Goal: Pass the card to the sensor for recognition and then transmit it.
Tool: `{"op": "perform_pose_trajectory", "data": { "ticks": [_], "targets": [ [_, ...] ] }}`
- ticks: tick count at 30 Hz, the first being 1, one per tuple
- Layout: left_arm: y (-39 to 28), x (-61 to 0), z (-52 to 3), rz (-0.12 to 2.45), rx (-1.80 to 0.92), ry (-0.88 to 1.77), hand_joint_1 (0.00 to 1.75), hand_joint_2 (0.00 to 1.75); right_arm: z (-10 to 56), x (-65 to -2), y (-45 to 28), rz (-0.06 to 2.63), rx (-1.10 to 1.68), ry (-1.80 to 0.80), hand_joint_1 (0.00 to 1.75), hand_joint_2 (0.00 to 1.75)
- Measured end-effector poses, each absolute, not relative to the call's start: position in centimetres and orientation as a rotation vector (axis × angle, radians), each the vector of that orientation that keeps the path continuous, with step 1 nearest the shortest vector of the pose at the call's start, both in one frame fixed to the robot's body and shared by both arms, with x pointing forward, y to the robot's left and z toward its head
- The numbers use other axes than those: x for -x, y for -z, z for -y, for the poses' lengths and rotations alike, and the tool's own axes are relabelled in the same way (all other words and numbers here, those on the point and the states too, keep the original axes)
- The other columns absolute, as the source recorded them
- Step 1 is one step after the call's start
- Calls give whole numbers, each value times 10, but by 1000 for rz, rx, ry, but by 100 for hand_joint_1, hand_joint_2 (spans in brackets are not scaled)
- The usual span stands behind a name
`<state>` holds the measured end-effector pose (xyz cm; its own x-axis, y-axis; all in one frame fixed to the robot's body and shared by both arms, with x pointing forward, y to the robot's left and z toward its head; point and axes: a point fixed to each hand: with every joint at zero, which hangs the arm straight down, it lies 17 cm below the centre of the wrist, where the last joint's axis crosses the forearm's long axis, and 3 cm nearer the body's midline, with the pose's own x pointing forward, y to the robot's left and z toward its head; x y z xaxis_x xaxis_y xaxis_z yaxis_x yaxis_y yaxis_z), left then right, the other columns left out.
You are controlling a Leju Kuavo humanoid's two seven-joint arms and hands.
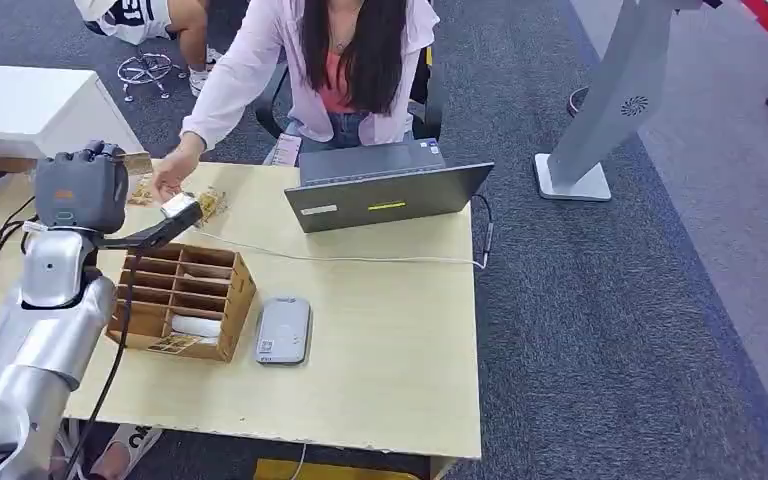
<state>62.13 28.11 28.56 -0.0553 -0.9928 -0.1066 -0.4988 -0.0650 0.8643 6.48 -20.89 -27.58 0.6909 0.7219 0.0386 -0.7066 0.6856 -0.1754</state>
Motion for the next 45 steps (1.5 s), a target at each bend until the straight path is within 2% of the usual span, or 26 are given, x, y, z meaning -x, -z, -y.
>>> {"op": "perform_pose_trajectory", "data": {
  "ticks": [10,11,19,27,35,40,45],
  "targets": [
    [-274,-623,-282,1592,-1582,1060,175,175,209,-64,276,105,152,-801,0,175],
    [-274,-623,-282,1593,-1580,1058,0,175,209,-64,276,105,152,-801,0,175],
    [-251,-626,-279,1545,-1478,1060,0,175,210,-65,276,105,154,-797,0,175],
    [-216,-589,-241,1672,-1331,1007,0,175,211,-65,276,106,160,-785,0,175],
    [-224,-572,-231,1753,-1302,958,0,175,211,-65,276,105,161,-776,0,175],
    [-222,-514,-212,1864,-1255,891,0,175,213,-63,276,101,168,-720,0,175],
    [-210,-445,-187,1916,-1192,952,0,175,213,-61,277,96,168,-658,0,175]
  ]
}}
